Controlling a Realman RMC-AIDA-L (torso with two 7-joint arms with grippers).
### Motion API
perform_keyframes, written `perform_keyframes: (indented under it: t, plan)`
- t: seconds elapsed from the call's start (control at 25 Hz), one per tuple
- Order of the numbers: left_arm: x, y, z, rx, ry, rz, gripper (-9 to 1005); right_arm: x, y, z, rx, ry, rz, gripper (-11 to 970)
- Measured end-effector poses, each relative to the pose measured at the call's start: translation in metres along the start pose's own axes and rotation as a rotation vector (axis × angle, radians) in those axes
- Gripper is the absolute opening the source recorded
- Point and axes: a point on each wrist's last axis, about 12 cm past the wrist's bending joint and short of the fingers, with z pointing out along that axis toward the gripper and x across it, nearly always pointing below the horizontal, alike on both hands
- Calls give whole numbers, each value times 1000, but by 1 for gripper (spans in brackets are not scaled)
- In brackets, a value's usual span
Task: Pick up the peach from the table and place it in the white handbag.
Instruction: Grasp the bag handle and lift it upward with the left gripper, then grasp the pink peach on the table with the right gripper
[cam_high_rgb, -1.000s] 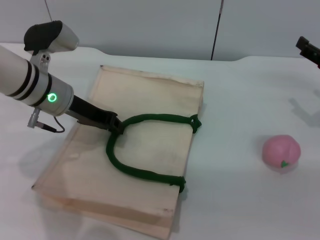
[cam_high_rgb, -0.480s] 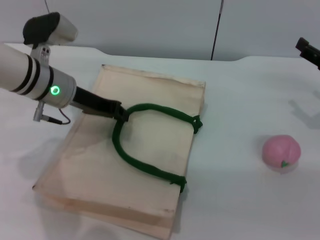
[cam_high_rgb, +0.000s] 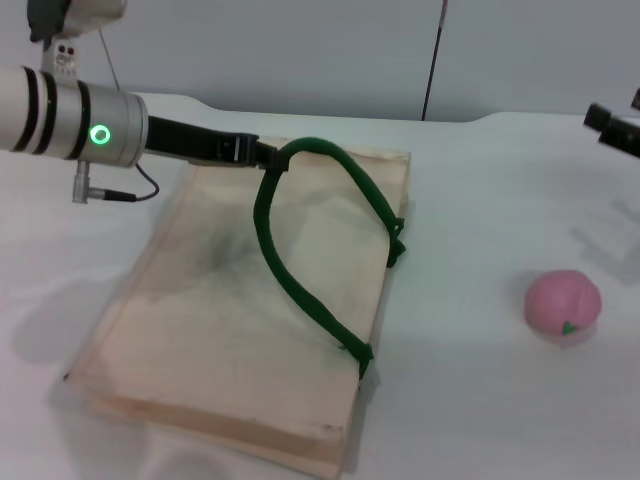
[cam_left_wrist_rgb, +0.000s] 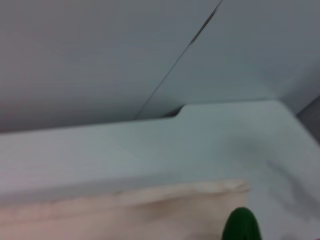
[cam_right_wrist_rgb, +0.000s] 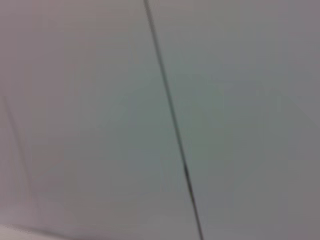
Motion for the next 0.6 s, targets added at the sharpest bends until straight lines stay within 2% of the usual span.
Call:
perform_keyframes:
  t: [0.12,0.28,0.6]
  plan:
    - [-4,-5,-5,54,-27,20,117,-2,2,-7,-55,56,-33,907]
    - [-10,-16,-16,177,-77,62,118,-3,7,-19,-153,139,-64,906]
    - [-17,-21,-32,248,-129,81,118,0,17,-29,-285,295,-97,906]
